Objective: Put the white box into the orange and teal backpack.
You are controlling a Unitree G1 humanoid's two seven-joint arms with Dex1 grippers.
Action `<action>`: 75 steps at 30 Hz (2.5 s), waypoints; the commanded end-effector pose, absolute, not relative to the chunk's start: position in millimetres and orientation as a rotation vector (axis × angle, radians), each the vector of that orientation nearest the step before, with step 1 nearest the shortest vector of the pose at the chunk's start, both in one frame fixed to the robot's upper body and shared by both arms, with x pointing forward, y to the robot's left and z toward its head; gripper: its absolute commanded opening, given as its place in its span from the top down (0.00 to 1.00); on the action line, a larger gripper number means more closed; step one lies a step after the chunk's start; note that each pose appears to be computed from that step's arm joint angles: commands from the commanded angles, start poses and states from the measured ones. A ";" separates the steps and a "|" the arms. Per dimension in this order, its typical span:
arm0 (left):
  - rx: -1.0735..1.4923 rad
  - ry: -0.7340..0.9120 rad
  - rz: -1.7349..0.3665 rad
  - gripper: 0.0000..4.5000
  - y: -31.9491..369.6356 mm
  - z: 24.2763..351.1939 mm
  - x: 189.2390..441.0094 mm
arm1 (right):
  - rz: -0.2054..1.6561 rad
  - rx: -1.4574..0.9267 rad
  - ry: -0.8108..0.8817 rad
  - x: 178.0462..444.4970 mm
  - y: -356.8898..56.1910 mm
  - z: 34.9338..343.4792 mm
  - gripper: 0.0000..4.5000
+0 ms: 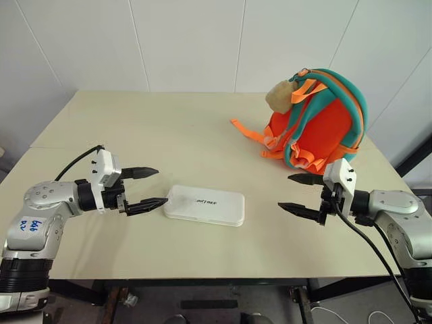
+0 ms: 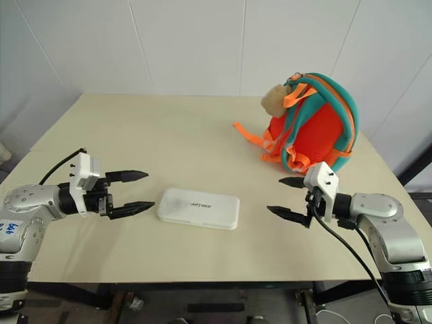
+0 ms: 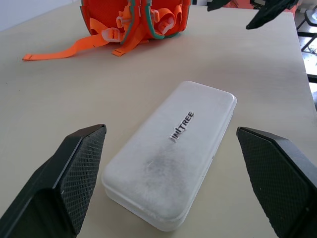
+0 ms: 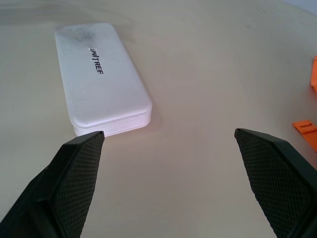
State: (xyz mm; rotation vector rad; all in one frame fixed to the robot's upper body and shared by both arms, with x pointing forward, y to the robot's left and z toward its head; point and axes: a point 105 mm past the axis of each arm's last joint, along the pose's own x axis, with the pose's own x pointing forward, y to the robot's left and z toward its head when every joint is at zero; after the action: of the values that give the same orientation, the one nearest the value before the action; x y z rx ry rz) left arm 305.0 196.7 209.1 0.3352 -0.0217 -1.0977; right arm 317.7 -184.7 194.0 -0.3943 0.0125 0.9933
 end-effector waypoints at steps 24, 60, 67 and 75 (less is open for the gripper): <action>0.488 0.183 -0.947 0.99 221.4 149.0 341.6 | 1.071 -0.339 0.039 355.0 -117.7 136.9 1.00; 0.398 0.177 -1.128 0.99 156.8 131.5 323.9 | 1.063 -0.305 0.068 345.8 -129.3 133.1 1.00; 0.362 0.186 -1.190 0.99 136.0 127.3 310.1 | 1.069 -0.321 0.108 336.3 -149.5 133.7 1.00; 0.349 0.191 -1.186 0.99 131.1 128.5 306.9 | 1.061 -0.292 0.158 328.2 -156.1 124.4 1.00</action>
State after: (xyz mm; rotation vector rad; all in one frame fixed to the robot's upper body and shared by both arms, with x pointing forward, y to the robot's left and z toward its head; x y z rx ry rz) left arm 313.8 148.2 116.2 0.3481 0.2641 -1.1238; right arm 334.9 -171.0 116.1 -0.3026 0.2010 0.9869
